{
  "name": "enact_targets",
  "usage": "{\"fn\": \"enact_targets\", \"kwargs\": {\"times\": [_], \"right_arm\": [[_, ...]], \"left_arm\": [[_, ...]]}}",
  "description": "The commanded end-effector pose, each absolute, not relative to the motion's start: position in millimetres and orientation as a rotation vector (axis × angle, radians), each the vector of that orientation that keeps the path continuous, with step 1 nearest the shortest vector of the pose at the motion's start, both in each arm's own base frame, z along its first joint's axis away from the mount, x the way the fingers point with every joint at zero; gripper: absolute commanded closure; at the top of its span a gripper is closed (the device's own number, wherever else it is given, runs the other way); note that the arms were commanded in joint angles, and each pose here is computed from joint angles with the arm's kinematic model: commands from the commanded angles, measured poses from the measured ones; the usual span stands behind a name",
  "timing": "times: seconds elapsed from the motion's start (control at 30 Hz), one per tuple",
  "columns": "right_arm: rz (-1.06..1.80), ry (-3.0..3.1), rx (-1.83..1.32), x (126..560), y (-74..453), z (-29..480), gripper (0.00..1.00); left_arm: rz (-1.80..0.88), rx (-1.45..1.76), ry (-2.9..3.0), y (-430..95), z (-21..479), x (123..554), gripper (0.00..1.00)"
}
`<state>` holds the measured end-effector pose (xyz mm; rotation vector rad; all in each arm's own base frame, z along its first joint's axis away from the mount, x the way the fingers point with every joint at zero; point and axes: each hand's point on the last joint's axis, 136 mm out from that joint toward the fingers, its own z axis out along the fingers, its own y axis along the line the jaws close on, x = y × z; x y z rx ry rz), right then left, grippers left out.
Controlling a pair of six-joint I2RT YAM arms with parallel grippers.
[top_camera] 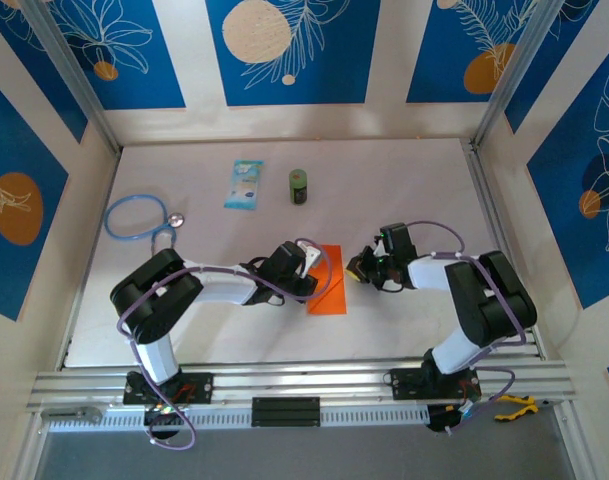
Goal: Fold a paper plane with a square sheet of paper (pick it up from the middle)
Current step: Fold the triangle a second time at the center of the table.
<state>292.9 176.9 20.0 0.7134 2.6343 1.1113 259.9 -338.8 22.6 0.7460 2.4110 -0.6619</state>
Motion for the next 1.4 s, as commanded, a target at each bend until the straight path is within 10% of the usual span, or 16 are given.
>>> {"fn": "enact_targets", "kwargs": {"times": [0.0,1.07,1.37], "right_arm": [[1.141,2.555,0.601,291,181,45,1.0],[1.084,2.818,0.568,249,216,-3,1.0],[1.049,2.835,0.605,241,204,-12,1.0]], "left_arm": [[-0.617,0.765,2.488,-325,7,255,1.0],[-0.631,0.756,2.488,-326,7,254,0.99],[-0.642,0.692,2.444,-329,37,264,0.77]]}}
